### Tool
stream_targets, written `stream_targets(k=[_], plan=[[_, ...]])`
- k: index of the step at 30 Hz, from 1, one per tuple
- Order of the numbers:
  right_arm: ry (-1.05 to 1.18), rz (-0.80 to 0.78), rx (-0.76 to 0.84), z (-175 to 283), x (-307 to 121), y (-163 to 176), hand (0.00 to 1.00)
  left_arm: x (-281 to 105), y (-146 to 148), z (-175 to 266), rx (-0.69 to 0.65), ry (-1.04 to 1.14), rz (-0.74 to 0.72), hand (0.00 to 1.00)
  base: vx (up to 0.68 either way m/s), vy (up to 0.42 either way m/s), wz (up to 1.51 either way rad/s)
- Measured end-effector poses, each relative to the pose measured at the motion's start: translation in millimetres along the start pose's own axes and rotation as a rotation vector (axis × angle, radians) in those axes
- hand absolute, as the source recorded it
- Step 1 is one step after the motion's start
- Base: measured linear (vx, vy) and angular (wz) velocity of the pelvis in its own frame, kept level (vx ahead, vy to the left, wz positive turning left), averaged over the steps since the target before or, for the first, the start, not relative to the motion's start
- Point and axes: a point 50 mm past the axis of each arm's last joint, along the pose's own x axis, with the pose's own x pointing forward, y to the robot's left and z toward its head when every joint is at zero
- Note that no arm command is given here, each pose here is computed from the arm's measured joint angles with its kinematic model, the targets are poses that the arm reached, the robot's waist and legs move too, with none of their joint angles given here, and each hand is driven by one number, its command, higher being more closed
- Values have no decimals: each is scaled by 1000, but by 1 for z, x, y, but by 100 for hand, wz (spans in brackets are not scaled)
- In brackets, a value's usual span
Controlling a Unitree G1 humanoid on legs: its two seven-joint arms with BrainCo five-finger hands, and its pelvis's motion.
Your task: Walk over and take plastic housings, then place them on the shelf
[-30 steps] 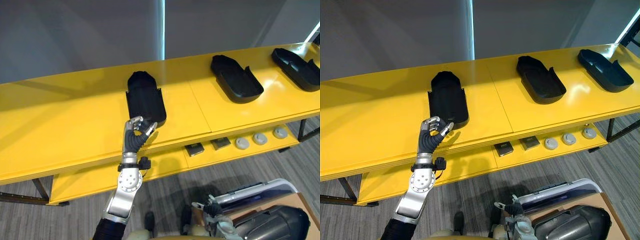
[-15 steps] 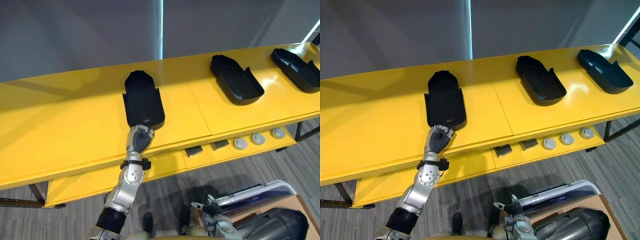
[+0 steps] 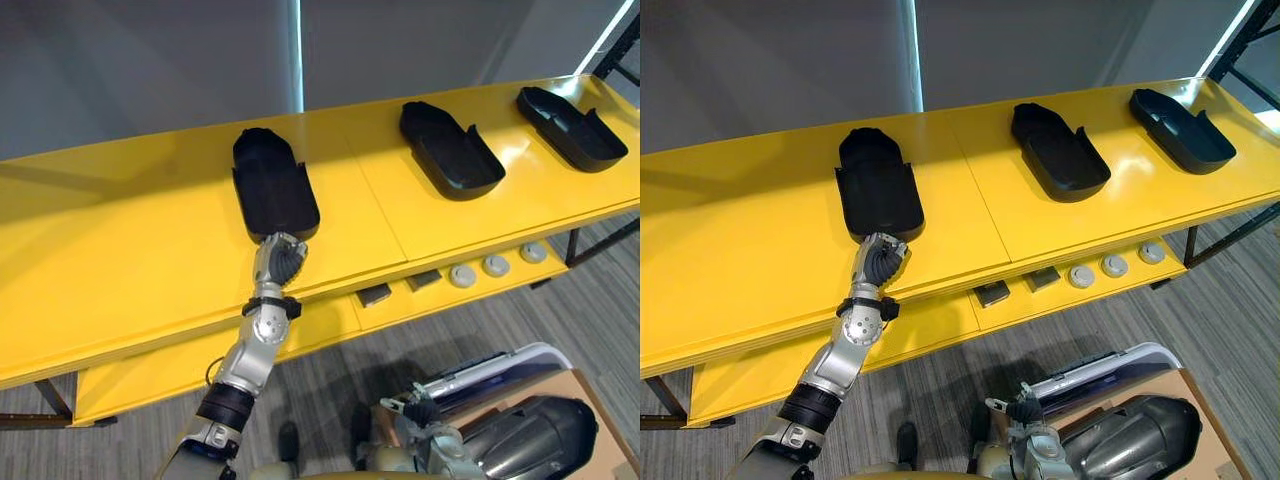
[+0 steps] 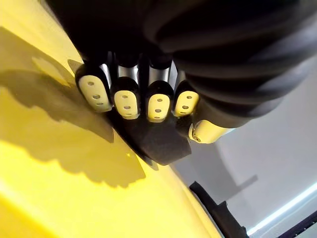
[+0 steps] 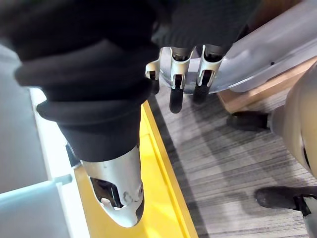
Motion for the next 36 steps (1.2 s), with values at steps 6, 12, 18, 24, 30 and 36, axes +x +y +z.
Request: stream_targets(k=[6, 12, 18, 24, 30, 36], plan=[[-2, -5, 6, 1, 0, -1, 0, 4, 4, -1, 3, -1, 18, 100, 38, 22, -1], [-24, -1, 6, 8, 3, 1, 0, 2, 24, 21, -27, -104, 96, 100, 5, 4, 0], [-8, -9, 4, 4, 2, -1, 0, -18, 87, 72, -201, -371, 367, 100, 13, 18, 7], [43, -34, -8, -10, -2, -12, 0, -71, 184, 39, -172, -358, 862, 100, -14, 19, 22], [38, -82, 27, -10, -3, -24, 0, -147, 214, -59, -165, 131, 1107, 100, 14, 9, 31], [-55, -62, 4, 10, -3, -20, 0, -221, 143, -141, -320, 742, 943, 0, 53, 4, 23]])
